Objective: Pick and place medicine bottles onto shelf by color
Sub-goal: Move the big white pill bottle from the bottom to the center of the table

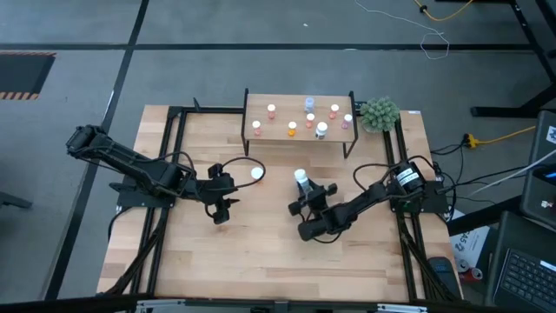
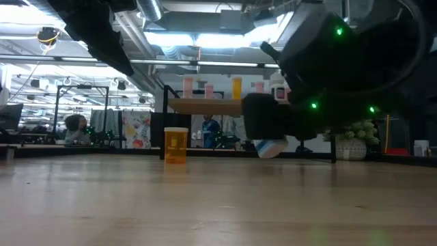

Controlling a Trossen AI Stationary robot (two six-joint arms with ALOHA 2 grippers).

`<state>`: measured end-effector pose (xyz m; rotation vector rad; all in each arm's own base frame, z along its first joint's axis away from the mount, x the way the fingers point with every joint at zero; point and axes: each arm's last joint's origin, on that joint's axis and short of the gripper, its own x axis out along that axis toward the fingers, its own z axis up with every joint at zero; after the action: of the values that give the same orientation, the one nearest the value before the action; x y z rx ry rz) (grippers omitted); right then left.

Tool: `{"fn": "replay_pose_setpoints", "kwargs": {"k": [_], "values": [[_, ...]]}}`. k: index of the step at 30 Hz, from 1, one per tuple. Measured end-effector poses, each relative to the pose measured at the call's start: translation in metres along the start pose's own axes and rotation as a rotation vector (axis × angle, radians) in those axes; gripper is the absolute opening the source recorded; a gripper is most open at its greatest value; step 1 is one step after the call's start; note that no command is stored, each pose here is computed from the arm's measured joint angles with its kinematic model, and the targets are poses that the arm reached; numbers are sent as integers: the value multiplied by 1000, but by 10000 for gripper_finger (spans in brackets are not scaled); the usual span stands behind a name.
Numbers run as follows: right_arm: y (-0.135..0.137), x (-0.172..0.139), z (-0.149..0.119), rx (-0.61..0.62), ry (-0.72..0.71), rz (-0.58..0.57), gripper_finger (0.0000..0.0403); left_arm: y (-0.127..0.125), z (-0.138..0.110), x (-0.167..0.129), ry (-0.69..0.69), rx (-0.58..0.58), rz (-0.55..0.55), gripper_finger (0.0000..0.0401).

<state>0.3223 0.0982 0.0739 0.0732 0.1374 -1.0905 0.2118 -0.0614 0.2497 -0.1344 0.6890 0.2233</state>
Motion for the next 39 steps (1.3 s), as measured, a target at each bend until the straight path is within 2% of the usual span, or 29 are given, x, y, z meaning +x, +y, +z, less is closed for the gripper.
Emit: {"fn": "replay_pose_setpoints", "kwargs": {"k": [8, 14, 24, 33, 39], "values": [[-20, 20, -17, -36, -11, -84, 160, 0, 0, 0, -1, 0, 0, 165], [-19, 27, -30, -10, -98, -148, 160, 0, 0, 0, -3, -1, -1, 165], [-18, 27, -30, -1, -76, -134, 191, 0, 0, 0, -3, 0, -1, 165], [-18, 29, -35, -7, 34, -81, 242, 0, 0, 0, -3, -1, -2, 165], [-18, 28, -34, -28, 22, -86, 258, 0, 0, 0, -3, -2, -2, 165]]}}
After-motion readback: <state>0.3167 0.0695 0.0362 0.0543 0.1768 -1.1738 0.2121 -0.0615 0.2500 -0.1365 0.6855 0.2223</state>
